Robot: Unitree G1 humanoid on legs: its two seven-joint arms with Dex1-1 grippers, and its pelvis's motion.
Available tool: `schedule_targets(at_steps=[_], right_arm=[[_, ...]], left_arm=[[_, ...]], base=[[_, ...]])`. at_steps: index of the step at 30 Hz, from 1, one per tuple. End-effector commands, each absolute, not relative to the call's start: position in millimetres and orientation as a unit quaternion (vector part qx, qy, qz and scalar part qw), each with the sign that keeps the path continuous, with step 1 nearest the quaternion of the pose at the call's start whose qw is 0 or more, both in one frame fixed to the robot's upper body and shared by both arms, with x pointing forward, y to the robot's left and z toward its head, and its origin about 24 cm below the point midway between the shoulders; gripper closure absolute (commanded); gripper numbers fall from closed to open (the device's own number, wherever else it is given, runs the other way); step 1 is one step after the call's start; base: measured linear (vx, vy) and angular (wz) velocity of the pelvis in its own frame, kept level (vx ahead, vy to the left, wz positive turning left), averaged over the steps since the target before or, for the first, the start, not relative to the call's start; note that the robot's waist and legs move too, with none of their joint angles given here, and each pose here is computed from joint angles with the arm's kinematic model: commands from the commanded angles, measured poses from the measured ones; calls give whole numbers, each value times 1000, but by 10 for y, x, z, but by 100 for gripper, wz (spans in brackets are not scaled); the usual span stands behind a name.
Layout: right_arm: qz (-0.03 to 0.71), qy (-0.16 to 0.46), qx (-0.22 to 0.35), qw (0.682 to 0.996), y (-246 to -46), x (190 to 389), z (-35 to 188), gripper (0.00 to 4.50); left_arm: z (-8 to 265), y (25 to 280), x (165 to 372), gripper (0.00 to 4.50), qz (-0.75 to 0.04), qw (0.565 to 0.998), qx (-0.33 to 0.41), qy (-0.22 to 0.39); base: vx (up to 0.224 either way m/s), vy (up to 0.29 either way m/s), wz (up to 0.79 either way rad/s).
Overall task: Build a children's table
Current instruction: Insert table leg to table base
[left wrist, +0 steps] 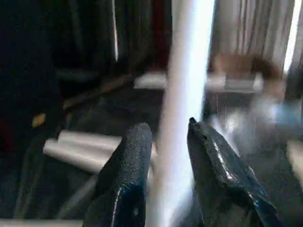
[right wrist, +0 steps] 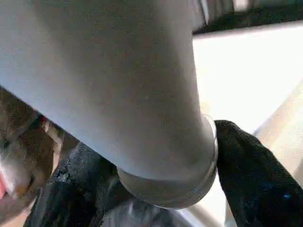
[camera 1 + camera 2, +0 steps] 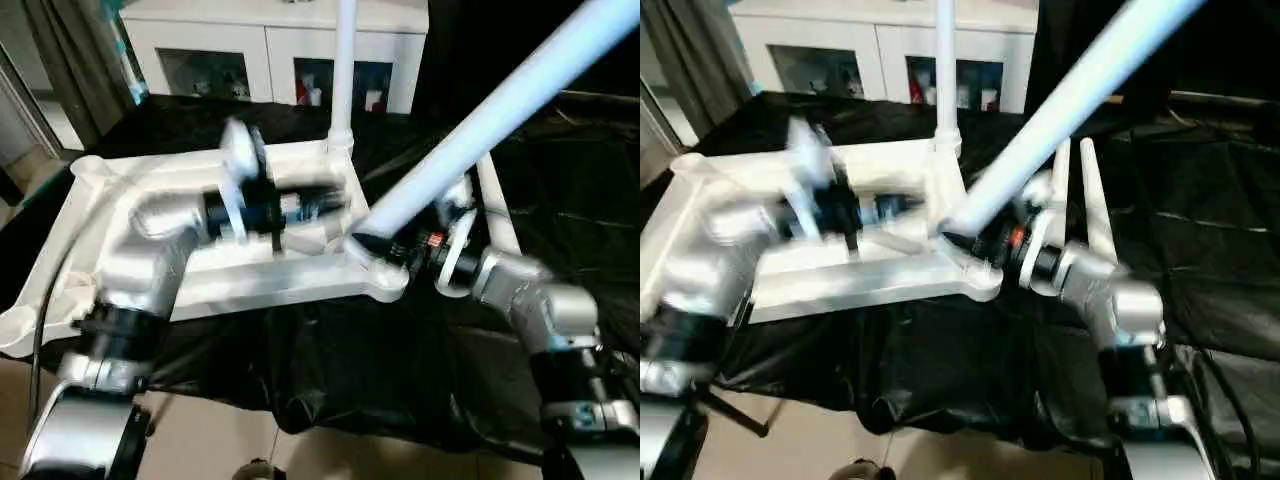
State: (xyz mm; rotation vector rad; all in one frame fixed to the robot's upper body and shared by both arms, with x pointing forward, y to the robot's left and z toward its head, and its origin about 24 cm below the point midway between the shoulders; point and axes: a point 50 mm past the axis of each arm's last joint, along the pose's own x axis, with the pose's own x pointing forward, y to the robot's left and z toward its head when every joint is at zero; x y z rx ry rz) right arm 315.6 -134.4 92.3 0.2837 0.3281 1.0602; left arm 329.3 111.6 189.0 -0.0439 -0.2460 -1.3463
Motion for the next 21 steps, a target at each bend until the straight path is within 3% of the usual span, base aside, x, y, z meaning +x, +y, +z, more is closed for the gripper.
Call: schedule_targets(at_steps=[1,8,16,17,21], right_arm=[[518,158,116,833,-1296,3133,981,170],[539,188,103,815,-1141,3128,936,170],[544,197,87,811,-1128,3134,927,170],[543,197,86,811,-1130,3137,922,170],[545,190,87,812,-1108,3157,946,170]], left_arm=[[1943,1017,3284,264,-628,768,-45,-118],[2017,566,3226,215,-626,762,-119,-114],[2072,427,3163,137,-647,738,-157,-111],[2075,420,3182,188,-638,745,-159,-110],[2069,423,3211,200,-624,756,-169,-102]], base=[[0,0,0],[0,0,0],[0,0,0],[0,0,0],[0,0,0]])
